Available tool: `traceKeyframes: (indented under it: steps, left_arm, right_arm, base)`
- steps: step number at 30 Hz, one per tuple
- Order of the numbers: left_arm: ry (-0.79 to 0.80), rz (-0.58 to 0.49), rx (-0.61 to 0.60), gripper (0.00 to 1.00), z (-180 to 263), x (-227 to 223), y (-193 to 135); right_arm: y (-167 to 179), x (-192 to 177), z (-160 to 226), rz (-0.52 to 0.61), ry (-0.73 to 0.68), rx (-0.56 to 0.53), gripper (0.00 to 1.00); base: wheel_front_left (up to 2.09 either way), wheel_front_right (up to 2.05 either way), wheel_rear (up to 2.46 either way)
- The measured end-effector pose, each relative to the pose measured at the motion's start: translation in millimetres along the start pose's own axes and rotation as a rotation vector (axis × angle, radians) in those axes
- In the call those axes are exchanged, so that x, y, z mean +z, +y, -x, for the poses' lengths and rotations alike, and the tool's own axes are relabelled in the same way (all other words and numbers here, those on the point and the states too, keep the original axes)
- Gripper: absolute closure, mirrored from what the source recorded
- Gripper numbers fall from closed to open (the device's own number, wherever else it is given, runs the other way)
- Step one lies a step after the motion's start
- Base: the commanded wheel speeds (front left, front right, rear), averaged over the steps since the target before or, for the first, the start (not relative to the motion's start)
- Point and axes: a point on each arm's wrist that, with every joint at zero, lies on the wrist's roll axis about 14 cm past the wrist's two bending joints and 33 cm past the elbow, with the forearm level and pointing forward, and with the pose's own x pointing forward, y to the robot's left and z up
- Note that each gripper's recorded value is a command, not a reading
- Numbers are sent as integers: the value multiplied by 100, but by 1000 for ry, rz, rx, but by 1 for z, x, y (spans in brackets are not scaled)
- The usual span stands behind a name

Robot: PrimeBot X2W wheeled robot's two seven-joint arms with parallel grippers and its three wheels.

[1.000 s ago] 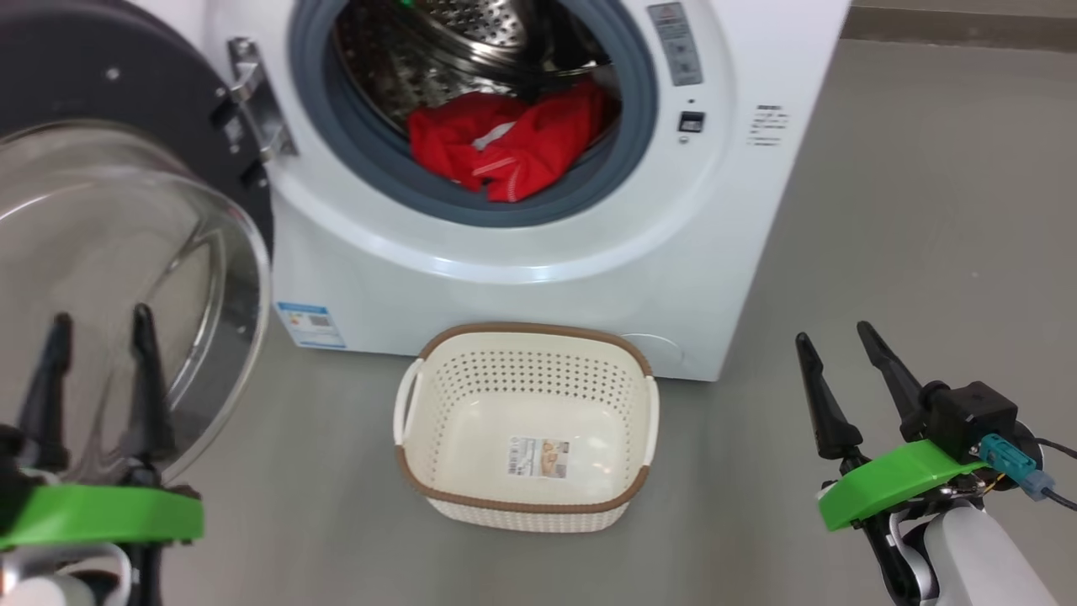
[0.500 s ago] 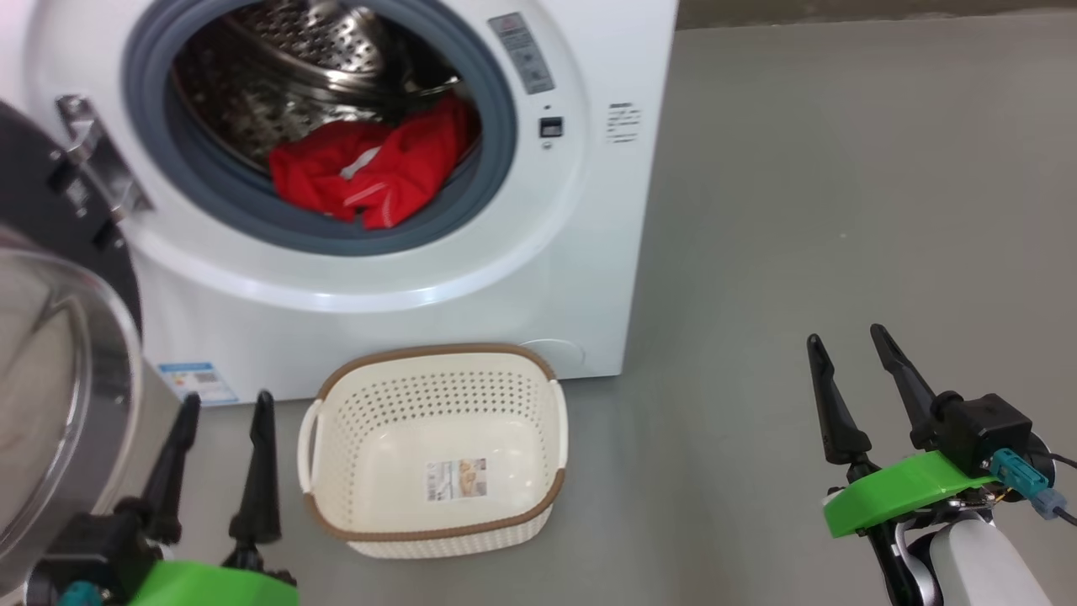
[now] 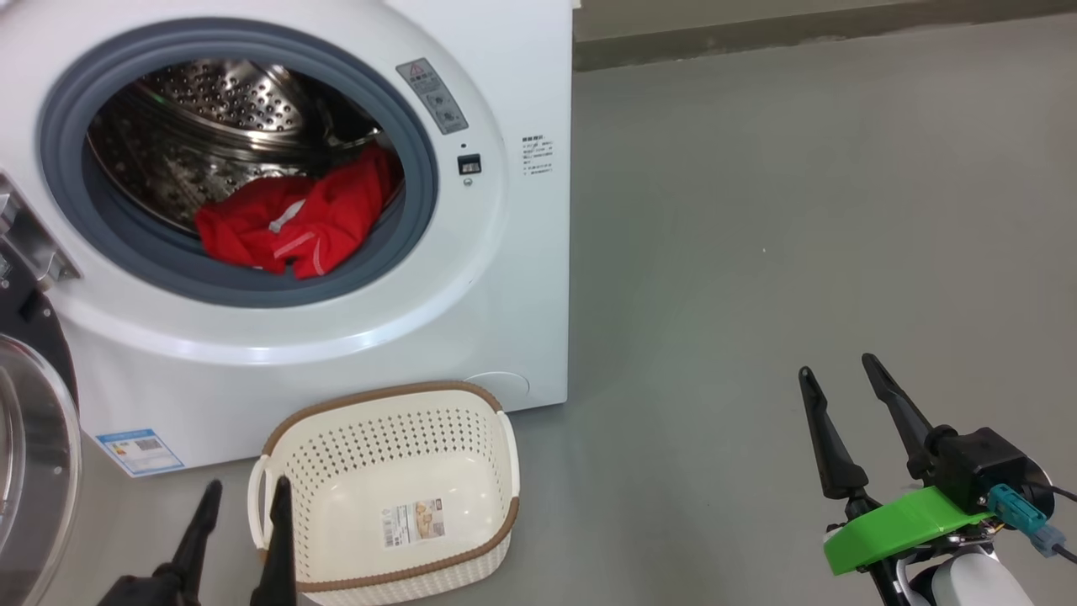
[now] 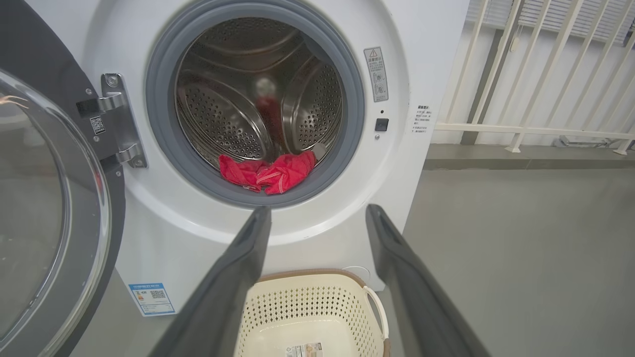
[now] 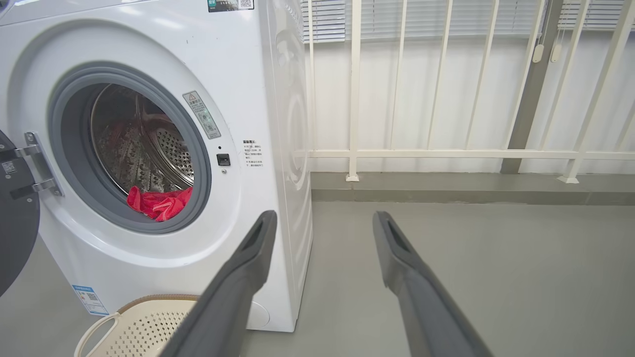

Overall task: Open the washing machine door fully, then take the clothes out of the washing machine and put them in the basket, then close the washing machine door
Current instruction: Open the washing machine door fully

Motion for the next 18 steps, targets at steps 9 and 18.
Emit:
traceKeyframes:
  steps: [9,18]
  left_arm:
    - [20,-17,6,0,9,-9,-1]
    - [32,-25,25,0,12,-14,4]
  right_arm:
    - [1,1,6,7,-4,1,0]
    - [5,-1,4,11,2,15,0]
  base:
    - [0,0,0]
    - [0,0,0]
